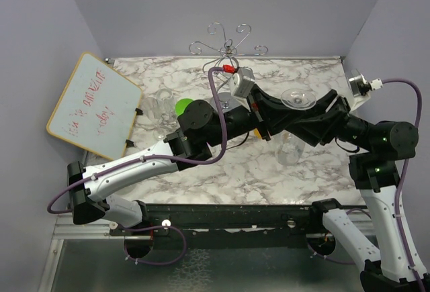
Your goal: Place the wine glass upside down on the wine glass rack
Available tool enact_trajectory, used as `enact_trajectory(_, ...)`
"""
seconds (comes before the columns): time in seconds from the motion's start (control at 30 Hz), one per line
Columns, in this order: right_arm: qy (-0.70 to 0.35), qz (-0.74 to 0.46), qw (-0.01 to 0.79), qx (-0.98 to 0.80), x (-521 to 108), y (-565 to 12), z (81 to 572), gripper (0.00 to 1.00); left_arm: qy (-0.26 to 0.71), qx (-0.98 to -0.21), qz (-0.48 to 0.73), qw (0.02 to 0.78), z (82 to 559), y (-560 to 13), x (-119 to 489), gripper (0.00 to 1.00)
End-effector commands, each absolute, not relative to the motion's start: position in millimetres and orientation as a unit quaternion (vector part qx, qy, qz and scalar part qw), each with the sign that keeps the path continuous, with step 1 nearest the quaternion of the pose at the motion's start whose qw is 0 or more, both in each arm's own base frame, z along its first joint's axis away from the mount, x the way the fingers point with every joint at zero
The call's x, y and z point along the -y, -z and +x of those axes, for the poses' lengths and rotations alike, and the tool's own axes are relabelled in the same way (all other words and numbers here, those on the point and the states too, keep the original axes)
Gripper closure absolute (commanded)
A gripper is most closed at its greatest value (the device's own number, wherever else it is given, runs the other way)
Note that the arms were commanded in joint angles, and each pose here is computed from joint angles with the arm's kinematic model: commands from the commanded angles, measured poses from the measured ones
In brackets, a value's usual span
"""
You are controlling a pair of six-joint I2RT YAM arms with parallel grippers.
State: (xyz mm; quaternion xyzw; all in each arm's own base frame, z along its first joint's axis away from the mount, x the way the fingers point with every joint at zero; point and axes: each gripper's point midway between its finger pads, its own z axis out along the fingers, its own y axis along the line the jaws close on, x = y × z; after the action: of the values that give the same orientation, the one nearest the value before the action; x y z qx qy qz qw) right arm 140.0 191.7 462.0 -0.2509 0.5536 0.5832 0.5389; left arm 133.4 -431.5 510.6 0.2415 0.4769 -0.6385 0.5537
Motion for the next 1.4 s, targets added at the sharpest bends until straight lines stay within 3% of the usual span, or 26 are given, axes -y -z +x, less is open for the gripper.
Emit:
enact_trajectory(0.0, -0.585, -0.259, 0.539, -0.547, -192, -462, 137, 0.63, 0.662, -0.445, 0.237, 0.555, 122, -533, 424, 1.0)
enact_trajectory(0.07, -0.585, -0.264, 0.536, -0.548, -193, -459, 137, 0.75, 0.661, -0.447, 0.234, 0.556, 123, -533, 424, 1.0)
enact_trajectory(0.13, -0.581, -0.269, 0.536, -0.551, -193, -455, 135, 0.79, 0.658, -0.448, 0.231, 0.559, 125, -533, 423, 1.0)
enact_trajectory(0.37, -0.565, -0.28, 0.534, -0.563, -192, -445, 134, 0.67, 0.652, -0.447, 0.23, 0.568, 126, -534, 419, 1.0)
enact_trajectory(0.57, -0.563, -0.302, 0.531, -0.556, -193, -445, 126, 0.98, 0.65, -0.448, 0.229, 0.57, 127, -532, 417, 1.0)
enact_trajectory(0.73, -0.559, -0.281, 0.547, -0.557, -190, -449, 130, 0.99, 0.649, -0.451, 0.226, 0.569, 128, -531, 417, 1.0)
enact_trajectory(0.87, -0.547, -0.256, 0.573, -0.554, -186, -454, 138, 0.99, 0.646, -0.459, 0.221, 0.568, 129, -525, 415, 0.8)
enact_trajectory(0.97, -0.532, -0.234, 0.598, -0.551, -181, -460, 146, 0.99, 0.638, -0.468, 0.212, 0.573, 133, -518, 410, 0.53)
enact_trajectory(1.1, -0.51, -0.204, 0.625, -0.555, -175, -466, 162, 0.99, 0.617, -0.483, 0.198, 0.589, 140, -505, 397, 0.25)
enact_trajectory(1.23, -0.477, -0.17, 0.654, -0.563, -166, -470, 185, 0.99, 0.568, -0.512, 0.187, 0.616, 152, -487, 375, 0.12)
enact_trajectory(1.37, -0.418, -0.124, 0.685, -0.584, -150, -467, 223, 0.99, 0.471, -0.577, 0.173, 0.645, 173, -463, 339, 0.08)
